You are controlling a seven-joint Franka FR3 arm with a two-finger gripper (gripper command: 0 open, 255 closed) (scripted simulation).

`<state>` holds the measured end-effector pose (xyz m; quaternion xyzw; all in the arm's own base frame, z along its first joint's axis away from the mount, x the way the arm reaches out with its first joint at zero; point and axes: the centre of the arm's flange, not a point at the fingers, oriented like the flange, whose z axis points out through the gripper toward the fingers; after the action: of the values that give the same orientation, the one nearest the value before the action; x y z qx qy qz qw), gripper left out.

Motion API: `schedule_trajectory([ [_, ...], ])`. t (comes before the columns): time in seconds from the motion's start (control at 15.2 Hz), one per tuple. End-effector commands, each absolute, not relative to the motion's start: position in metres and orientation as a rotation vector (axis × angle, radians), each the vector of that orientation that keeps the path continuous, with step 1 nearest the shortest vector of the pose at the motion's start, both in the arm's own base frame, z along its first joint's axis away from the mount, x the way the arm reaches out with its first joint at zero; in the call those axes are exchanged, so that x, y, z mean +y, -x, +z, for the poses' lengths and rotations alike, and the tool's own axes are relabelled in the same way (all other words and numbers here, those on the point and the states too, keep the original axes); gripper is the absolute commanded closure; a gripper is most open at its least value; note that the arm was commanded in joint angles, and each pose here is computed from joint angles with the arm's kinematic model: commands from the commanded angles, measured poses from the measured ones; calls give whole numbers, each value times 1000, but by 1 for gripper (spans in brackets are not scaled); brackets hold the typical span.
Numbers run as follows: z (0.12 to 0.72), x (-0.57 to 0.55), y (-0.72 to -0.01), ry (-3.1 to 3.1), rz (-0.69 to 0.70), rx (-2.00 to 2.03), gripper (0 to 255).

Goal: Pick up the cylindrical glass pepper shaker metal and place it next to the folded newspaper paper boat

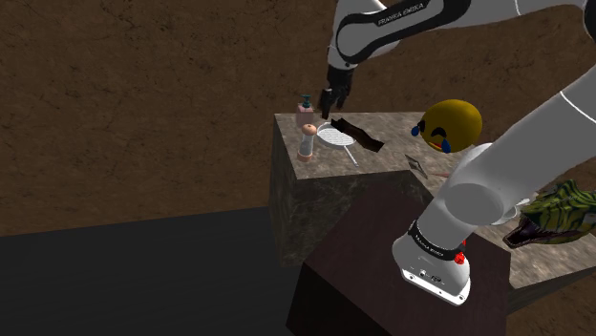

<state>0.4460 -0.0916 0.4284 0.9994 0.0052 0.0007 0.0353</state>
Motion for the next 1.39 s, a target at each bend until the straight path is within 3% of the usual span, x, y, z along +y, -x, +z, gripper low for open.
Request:
schedule_trajectory([
  [0.0,409,-102,-464,-3066,6,29,0],
  [1.32,263,-208,-617,-3022,33,128,0],
])
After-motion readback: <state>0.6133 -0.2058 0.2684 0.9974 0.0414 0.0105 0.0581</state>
